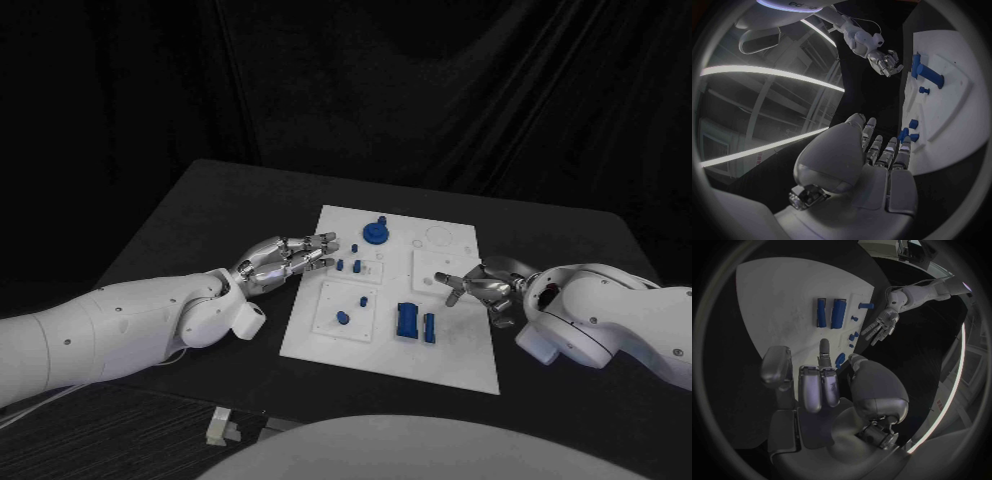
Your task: Assemble the parts on the task board
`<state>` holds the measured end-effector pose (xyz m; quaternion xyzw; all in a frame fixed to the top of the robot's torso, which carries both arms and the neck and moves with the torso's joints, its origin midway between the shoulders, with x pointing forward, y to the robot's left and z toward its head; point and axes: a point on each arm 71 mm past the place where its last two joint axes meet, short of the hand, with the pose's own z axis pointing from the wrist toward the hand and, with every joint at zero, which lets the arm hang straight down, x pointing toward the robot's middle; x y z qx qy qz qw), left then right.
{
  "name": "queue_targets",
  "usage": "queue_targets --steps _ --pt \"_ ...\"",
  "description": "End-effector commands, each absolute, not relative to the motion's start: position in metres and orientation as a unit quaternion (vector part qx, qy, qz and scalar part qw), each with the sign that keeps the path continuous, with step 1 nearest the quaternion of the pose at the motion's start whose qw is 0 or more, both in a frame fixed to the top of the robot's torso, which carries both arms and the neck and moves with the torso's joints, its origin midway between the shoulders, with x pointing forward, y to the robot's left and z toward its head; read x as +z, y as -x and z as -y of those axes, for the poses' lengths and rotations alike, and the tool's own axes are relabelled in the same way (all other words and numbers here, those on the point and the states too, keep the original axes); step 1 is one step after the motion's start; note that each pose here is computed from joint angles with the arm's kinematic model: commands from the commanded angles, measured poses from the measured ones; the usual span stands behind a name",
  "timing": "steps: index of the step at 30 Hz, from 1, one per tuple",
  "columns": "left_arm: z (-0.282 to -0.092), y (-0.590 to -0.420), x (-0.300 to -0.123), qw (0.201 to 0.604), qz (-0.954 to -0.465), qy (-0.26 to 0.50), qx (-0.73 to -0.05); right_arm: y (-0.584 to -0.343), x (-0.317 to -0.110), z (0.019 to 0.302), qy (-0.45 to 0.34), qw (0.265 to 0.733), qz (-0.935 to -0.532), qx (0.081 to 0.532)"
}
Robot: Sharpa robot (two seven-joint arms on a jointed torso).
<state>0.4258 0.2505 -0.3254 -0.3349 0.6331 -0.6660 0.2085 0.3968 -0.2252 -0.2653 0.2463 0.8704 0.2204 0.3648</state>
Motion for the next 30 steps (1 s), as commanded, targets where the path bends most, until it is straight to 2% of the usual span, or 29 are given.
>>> queue_targets --steps 1,13,30 --pt "-0.250 -0.425 -0.324 0.209 -0.624 0.335 -0.674 -0.399 -0.259 0.223 -0.224 0.411 -0.848 0.247" --pt "-0.251 -0.425 -0.324 0.211 -0.624 0.335 -0.674 -0.394 -0.277 0.219 -0.197 0.391 -0.866 0.240" --pt "-0.250 -0.425 -0.324 0.208 -0.624 0.335 -0.674 -0.389 -0.288 0.204 -0.176 0.360 -0.886 0.235"
